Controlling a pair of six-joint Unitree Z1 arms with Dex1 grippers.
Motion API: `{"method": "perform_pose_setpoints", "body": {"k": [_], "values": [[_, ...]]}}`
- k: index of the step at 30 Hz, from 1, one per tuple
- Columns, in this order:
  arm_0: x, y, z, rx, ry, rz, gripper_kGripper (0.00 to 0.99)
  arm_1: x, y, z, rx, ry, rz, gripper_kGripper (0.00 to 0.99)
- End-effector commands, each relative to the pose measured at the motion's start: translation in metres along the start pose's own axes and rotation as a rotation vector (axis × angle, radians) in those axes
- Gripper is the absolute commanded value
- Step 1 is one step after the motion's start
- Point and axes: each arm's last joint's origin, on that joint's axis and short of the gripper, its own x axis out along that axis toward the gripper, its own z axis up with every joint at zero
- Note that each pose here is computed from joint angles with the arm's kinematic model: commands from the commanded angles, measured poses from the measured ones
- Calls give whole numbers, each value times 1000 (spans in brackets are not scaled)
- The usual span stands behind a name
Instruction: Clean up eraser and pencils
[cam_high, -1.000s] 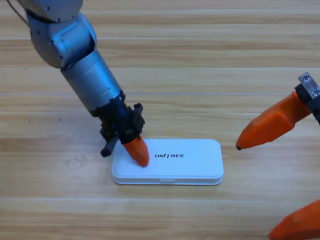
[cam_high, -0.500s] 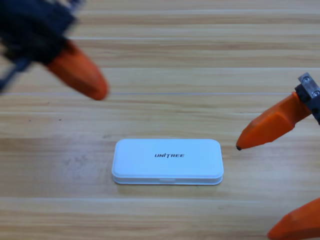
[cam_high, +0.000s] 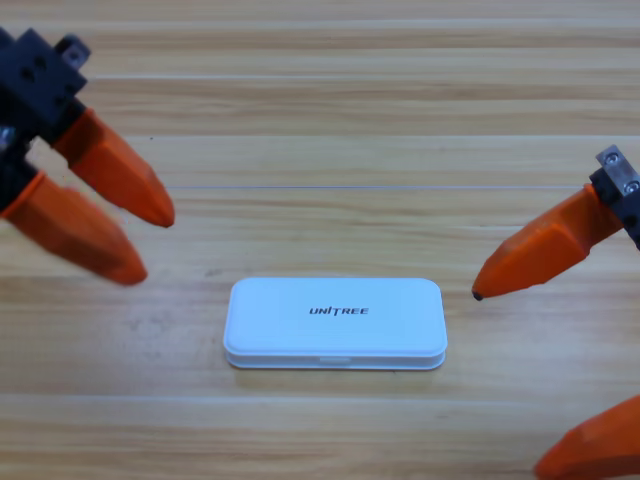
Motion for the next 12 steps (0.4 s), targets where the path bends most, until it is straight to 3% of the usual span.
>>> {"method": "perform_pose_setpoints", "body": {"k": [1,6,12], "values": [[6,-9,-3,-16,12,-40,990,13,-12,-4,38,20,14,986],[10,-8,-5,-77,10,-58,990,13,-12,-5,40,22,15,986],[12,-7,-4,-107,2,-65,990,14,-12,-5,41,23,14,986]]}}
